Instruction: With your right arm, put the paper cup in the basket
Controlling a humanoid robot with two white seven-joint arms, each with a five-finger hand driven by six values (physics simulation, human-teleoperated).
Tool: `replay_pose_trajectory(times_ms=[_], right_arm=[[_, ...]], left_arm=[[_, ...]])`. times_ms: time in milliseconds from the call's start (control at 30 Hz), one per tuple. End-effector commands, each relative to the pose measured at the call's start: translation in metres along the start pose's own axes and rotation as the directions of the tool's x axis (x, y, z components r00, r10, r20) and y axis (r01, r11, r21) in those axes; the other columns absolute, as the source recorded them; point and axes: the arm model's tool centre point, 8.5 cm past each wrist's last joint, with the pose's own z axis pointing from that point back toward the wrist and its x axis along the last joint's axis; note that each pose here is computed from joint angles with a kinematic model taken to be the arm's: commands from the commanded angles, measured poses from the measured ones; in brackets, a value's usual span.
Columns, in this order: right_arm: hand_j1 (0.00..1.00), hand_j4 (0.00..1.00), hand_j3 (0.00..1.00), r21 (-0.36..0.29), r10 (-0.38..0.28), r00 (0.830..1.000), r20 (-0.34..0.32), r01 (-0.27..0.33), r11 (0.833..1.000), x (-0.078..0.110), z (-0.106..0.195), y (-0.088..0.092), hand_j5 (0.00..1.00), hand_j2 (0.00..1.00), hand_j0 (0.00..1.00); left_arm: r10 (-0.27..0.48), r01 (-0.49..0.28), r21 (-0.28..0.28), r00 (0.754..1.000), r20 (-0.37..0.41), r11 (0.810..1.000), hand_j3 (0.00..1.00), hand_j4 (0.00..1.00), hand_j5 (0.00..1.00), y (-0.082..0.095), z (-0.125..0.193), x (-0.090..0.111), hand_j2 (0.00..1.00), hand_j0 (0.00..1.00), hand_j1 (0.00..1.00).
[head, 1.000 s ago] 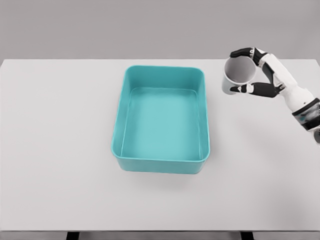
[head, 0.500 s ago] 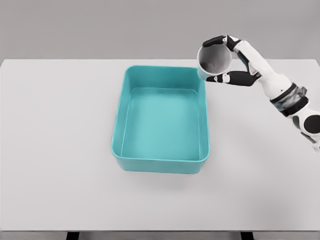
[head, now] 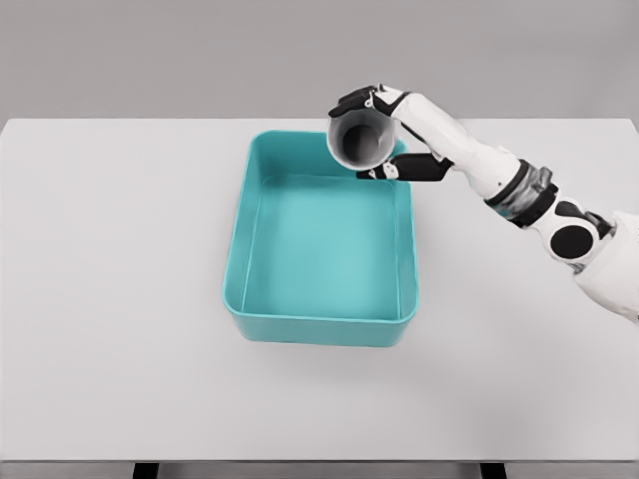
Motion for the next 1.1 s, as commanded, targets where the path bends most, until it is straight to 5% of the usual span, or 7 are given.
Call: replay_pose_trajectory(times_ms=[0, 233, 500, 800, 933, 1067], right_arm=[[0.71, 0.71, 0.71, 0.028, 0.036, 0.999, 0.022, -0.037, 0.999, 0.003, -0.006, 0.007, 0.71, 0.71, 0.71], [0.75, 0.75, 0.75, 0.058, 0.068, 0.996, 0.060, -0.072, 0.996, 0.009, -0.018, 0.021, 0.75, 0.75, 0.75], [0.97, 0.97, 0.97, 0.056, 0.070, 0.996, 0.059, -0.074, 0.996, 0.009, -0.017, 0.019, 0.97, 0.97, 0.97], [1.00, 1.00, 1.00, 0.068, 0.081, 0.996, 0.048, -0.084, 0.994, 0.006, -0.012, 0.016, 1.00, 1.00, 1.00], [1.00, 1.00, 1.00, 0.084, 0.184, 0.983, -0.008, -0.183, 0.980, -0.001, 0.015, -0.027, 1.00, 1.00, 1.00], [1.00, 1.00, 1.00, 0.163, 0.330, 0.938, -0.105, -0.311, 0.936, 0.003, 0.079, -0.084, 1.00, 1.00, 1.00]], left_arm=[[0.000, 0.000, 0.000, 1.000, -0.001, 1.000, 1.00, 1.00, 1.00, 0.000, 0.000, -0.001, 1.00, 1.00, 1.00], [0.000, 0.000, 0.000, 1.000, 0.000, 1.000, 1.00, 1.00, 1.00, 0.000, 0.000, 0.000, 1.00, 1.00, 1.00], [0.000, 0.000, 0.000, 1.000, 0.000, 1.000, 1.00, 1.00, 1.00, 0.000, 0.000, 0.000, 1.00, 1.00, 1.00], [0.000, 0.000, 0.000, 1.000, 0.000, 1.000, 1.00, 1.00, 1.00, 0.000, 0.000, 0.000, 1.00, 1.00, 1.00], [0.000, 0.000, 0.000, 1.000, 0.000, 1.000, 1.00, 1.00, 1.00, 0.000, 0.000, 0.000, 1.00, 1.00, 1.00], [0.000, 0.000, 0.000, 1.000, 0.000, 1.000, 1.00, 1.00, 1.00, 0.000, 0.000, 0.000, 1.00, 1.00, 1.00]])
